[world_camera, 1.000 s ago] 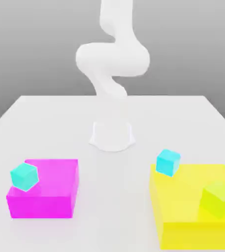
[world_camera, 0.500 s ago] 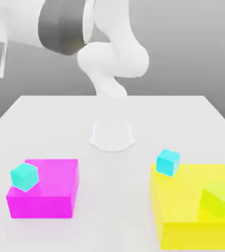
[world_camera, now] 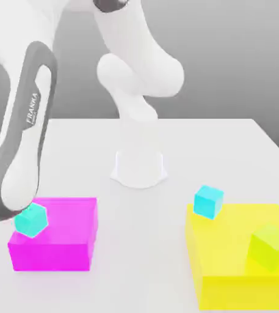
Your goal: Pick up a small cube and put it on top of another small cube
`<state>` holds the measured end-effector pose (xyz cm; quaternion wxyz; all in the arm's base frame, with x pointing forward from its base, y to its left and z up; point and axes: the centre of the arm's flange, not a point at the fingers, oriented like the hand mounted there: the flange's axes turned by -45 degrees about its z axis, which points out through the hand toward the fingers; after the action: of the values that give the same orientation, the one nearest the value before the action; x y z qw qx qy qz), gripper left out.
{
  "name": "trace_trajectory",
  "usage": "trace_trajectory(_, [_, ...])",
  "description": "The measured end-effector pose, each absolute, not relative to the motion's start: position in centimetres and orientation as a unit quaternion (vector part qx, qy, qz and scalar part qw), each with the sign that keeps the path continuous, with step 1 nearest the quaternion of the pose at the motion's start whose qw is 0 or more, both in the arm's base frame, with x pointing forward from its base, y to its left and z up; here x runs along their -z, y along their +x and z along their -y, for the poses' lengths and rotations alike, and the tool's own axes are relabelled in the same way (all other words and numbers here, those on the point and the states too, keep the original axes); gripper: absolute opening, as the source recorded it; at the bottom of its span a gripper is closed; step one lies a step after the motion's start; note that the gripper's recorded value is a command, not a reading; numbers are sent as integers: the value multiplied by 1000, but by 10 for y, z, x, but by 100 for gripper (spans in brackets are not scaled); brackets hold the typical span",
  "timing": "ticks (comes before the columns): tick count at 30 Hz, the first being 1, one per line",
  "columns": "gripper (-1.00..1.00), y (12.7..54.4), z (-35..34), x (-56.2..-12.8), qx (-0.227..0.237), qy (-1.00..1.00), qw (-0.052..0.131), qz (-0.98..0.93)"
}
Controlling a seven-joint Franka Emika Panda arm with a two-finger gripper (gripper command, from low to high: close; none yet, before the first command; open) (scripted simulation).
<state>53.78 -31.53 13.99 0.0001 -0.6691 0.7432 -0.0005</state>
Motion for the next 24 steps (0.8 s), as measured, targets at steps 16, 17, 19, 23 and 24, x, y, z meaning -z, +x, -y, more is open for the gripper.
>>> trace_trajectory(16, [-100, 575, 178, -247, -2, -683, 23, -730])
trace_trajectory(17, [-100, 577, 153, -256, -3, -686, 25, -727])
trace_trajectory(19, [-100, 577, 103, -272, -5, -692, 28, -721])
trace_trajectory(23, [-100, 560, 3, -299, -7, -705, 28, -708])
trace_trajectory(24, [-100, 553, -22, -305, -7, -709, 27, -705])
